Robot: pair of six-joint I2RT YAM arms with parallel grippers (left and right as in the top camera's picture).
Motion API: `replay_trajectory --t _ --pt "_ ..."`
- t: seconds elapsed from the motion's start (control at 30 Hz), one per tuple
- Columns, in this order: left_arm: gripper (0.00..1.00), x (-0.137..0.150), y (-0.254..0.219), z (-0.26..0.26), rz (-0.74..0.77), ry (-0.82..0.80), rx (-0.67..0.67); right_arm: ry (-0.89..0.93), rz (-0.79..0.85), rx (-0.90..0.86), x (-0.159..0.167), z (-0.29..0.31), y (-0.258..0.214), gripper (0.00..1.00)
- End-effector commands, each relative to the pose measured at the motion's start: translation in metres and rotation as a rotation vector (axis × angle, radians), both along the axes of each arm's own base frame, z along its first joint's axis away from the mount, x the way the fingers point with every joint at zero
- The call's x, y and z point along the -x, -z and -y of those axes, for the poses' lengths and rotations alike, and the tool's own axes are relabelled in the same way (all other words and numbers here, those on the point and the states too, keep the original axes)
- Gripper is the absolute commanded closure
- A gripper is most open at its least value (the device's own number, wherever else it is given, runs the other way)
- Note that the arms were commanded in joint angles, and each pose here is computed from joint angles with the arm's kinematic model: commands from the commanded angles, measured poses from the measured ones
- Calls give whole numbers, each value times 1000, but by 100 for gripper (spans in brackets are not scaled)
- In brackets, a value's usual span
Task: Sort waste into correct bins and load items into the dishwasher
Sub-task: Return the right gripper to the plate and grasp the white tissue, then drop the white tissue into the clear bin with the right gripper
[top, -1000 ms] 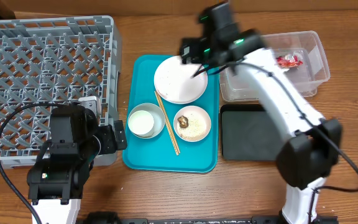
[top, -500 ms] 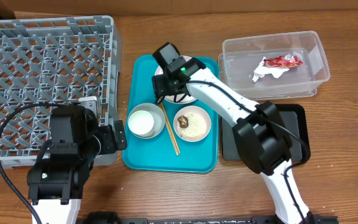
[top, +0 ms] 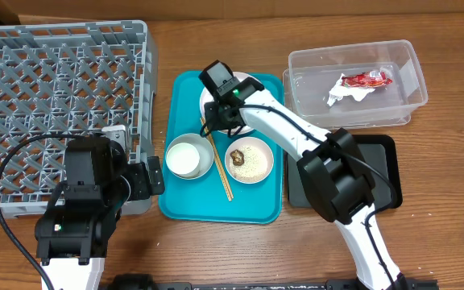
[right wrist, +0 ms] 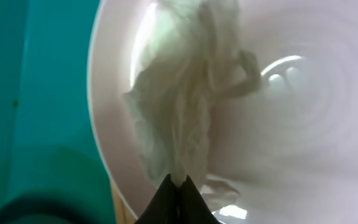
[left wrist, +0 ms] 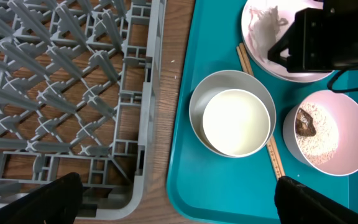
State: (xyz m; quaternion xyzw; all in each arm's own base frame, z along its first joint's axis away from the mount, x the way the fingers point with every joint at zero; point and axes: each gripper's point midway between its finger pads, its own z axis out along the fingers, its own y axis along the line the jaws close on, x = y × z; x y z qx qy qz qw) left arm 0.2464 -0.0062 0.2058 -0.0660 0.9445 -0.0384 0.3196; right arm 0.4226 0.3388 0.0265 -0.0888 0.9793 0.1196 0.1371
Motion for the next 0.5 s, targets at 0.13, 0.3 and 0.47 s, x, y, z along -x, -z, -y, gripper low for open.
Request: replay_trajectory --t 0.13,0.3,0.47 --pt "0 -3 -9 4 22 7 18 112 14 7 -34 51 -49 96" --pt "0 -4 -9 4 23 7 18 202 94 -27 -61 109 -125 96" --pt "0 -4 -9 4 24 7 18 279 152 -39 -63 164 -174 96"
